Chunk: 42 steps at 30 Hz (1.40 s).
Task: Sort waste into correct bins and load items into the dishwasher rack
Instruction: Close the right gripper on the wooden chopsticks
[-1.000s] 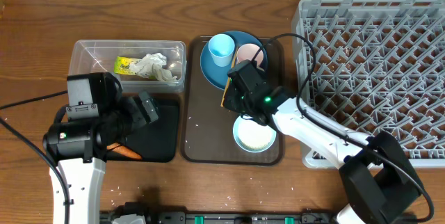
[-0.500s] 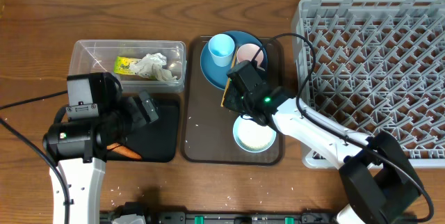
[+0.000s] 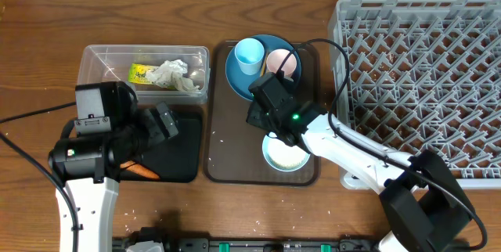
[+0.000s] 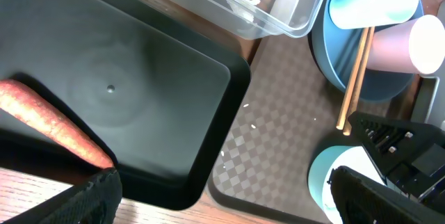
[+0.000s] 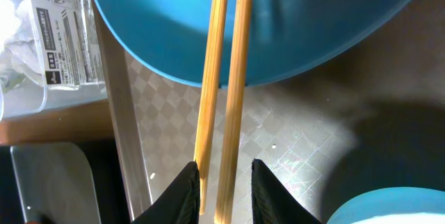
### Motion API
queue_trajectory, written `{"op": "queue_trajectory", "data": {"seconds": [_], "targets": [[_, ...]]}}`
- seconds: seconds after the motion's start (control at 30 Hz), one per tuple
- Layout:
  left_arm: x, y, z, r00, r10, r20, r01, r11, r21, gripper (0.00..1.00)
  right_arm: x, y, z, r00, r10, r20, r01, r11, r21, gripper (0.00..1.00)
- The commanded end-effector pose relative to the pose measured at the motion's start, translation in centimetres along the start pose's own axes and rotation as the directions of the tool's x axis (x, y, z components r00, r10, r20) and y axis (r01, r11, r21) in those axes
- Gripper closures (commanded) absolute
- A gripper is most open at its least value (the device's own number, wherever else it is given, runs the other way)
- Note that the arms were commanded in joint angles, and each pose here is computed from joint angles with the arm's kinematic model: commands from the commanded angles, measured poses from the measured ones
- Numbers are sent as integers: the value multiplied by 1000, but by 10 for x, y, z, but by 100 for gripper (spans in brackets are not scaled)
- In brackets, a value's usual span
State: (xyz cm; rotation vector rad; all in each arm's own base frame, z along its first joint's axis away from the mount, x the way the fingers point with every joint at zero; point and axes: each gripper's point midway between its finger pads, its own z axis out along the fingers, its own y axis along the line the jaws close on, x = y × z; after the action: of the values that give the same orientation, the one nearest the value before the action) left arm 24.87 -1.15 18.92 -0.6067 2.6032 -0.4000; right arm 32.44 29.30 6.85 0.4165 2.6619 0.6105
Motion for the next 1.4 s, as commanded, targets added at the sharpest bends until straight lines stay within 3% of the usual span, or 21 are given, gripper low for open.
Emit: {"op": "queue_trajectory", "data": {"seconds": [0.0, 0.7, 1.37], "targets": [[-6, -1, -6, 1000, 8, 27, -8, 1000, 2, 2, -3, 3, 1, 1000, 6, 27, -7, 1000, 9, 77], [-6, -1, -6, 1000, 8, 27, -8, 1000, 2, 2, -6, -5, 3, 999, 5, 53, -7, 999, 34, 70], [-6, -1, -6, 1000, 8, 27, -8, 1000, 2, 2, 0, -17, 23, 999, 25, 40, -28, 997, 71, 74]]}}
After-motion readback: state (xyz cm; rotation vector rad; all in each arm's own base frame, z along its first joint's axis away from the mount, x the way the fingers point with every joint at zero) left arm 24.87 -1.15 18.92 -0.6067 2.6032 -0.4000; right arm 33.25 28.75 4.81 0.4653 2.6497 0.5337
